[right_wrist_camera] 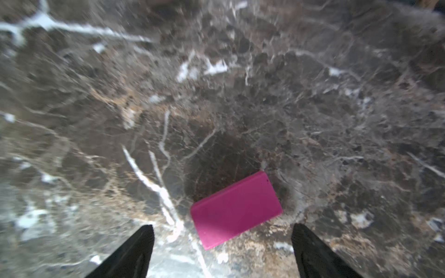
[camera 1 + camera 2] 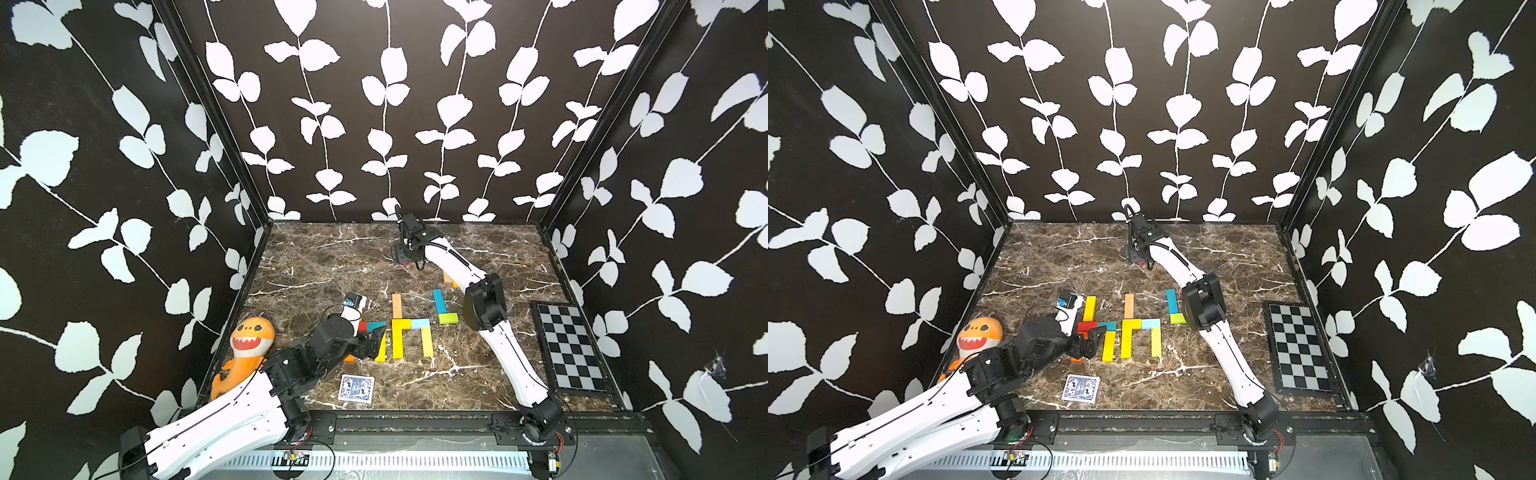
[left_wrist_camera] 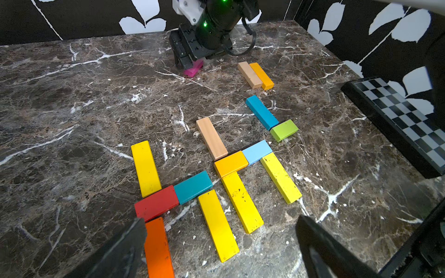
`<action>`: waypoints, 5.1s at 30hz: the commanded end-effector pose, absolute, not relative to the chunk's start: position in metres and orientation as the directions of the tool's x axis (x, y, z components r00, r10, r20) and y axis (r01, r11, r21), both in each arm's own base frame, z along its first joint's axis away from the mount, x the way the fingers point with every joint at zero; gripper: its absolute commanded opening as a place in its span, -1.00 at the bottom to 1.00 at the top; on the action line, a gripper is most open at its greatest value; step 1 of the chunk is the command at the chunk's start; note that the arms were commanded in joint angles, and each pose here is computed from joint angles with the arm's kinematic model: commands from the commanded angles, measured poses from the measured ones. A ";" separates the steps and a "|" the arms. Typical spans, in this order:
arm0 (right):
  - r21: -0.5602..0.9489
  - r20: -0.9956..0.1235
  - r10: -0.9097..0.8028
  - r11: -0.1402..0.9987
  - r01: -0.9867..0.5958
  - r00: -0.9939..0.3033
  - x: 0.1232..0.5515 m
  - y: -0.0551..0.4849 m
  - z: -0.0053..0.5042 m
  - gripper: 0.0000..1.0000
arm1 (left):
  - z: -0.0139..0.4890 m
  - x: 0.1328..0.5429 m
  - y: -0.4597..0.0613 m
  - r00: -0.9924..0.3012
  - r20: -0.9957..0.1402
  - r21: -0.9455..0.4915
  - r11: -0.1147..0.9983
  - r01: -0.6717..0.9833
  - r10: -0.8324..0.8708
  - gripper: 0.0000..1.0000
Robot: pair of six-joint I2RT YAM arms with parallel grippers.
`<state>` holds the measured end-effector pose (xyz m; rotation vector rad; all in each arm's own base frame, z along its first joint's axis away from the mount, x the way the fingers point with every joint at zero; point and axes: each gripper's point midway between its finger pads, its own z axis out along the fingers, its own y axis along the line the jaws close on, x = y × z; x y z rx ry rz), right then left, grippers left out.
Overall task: Assemble the letter h with building blocks
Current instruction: Pick up the building block from the center of the board, then assemble the building block at the center of the board.
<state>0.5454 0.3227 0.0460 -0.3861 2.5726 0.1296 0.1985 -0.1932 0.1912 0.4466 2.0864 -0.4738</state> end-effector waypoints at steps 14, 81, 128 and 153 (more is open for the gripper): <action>0.022 -0.446 -0.225 0.965 -0.262 -0.866 0.550 0.305 0.006 0.53 | 0.210 0.202 -0.191 -0.500 -0.859 -0.159 0.869 0.469 0.112 0.98; 0.169 -0.599 0.130 0.985 0.033 -0.790 0.460 0.232 0.090 0.06 | 0.202 0.198 -0.194 -0.508 -0.856 -0.195 0.853 0.484 0.093 0.98; 0.041 -0.459 0.287 0.952 0.302 -0.841 0.320 0.107 0.020 0.28 | 0.194 0.201 -0.206 -0.508 -0.857 -0.210 0.837 0.505 0.091 0.98; 0.117 -0.543 0.308 0.949 0.293 -0.781 0.336 0.100 0.079 0.64 | 0.195 0.203 -0.208 -0.505 -0.857 -0.198 0.841 0.503 0.100 0.98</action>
